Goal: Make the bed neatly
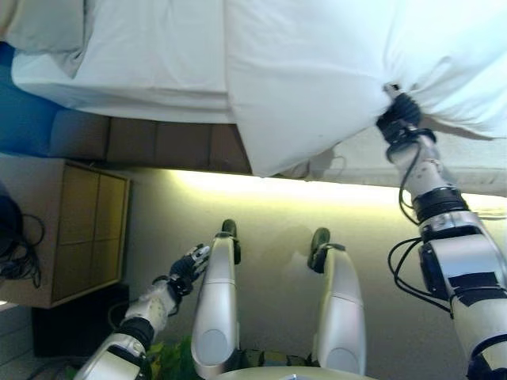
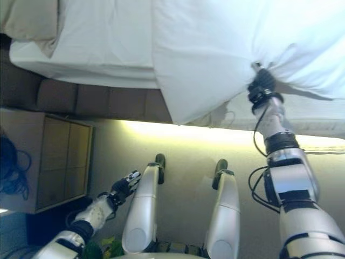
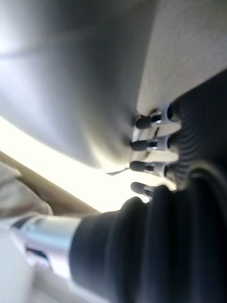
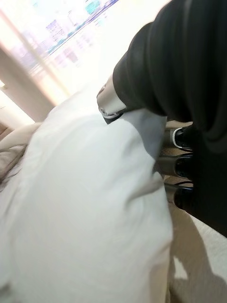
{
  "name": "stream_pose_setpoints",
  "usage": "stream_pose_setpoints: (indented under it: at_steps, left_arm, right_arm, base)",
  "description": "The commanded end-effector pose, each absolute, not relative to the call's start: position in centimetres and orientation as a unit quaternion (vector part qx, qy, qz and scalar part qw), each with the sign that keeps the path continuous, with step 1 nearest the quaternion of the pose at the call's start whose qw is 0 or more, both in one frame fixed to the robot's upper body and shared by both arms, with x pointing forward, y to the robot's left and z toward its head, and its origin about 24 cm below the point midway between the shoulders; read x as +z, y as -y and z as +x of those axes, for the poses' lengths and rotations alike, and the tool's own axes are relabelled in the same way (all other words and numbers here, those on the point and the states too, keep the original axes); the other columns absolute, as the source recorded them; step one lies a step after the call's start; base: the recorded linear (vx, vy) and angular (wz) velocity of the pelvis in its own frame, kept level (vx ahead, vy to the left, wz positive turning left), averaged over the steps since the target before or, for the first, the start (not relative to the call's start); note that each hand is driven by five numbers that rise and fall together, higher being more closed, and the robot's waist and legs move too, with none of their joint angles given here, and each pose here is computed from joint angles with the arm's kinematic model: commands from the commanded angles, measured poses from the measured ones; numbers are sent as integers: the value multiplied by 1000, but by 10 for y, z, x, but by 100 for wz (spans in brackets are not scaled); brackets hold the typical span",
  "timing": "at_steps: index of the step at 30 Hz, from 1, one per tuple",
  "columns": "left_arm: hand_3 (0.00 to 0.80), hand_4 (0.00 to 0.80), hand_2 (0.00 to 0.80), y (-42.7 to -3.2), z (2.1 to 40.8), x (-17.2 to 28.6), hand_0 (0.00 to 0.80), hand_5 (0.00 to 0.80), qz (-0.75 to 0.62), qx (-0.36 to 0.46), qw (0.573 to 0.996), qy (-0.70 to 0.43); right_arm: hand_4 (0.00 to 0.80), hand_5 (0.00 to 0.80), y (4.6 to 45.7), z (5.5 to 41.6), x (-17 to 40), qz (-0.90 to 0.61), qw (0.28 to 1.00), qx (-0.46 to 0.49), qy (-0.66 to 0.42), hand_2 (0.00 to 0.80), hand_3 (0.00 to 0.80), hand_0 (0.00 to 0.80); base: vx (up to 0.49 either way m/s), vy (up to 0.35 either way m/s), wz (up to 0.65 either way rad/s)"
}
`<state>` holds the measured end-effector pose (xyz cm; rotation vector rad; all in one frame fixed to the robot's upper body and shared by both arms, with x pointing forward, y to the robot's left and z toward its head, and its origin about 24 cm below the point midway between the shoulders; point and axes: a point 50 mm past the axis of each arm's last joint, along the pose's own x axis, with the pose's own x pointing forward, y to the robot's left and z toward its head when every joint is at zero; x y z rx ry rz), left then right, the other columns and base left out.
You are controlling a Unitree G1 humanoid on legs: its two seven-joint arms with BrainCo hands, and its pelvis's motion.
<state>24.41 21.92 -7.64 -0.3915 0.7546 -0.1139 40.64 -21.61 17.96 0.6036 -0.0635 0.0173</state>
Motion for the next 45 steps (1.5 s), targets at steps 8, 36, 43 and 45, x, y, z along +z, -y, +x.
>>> stream_pose_setpoints:
  at_steps: [8,36,43,45]
  left_arm:
    - [0,0,0,-62,270,-36,0,0,-272,-342,809,-394]
    - [0,0,0,-206,359,29,0,0,88,185,955,-214]
    - [0,0,0,-277,333,12,0,0,113,283,914,-268]
    - [0,0,0,-283,330,12,0,0,90,286,916,-266]
  right_arm:
    - [800,800,121,394,174,373,912,164,40,800,800,800]
    - [800,800,123,391,206,319,925,186,90,800,800,800]
    - [800,800,136,394,218,295,932,185,99,800,800,800]
    - [800,800,136,395,221,290,934,186,101,800,800,800]
  base:
    - [58,-183,-11]
    - [-38,-7,-1]
    - [-10,99,0]
    - [-2,82,4]
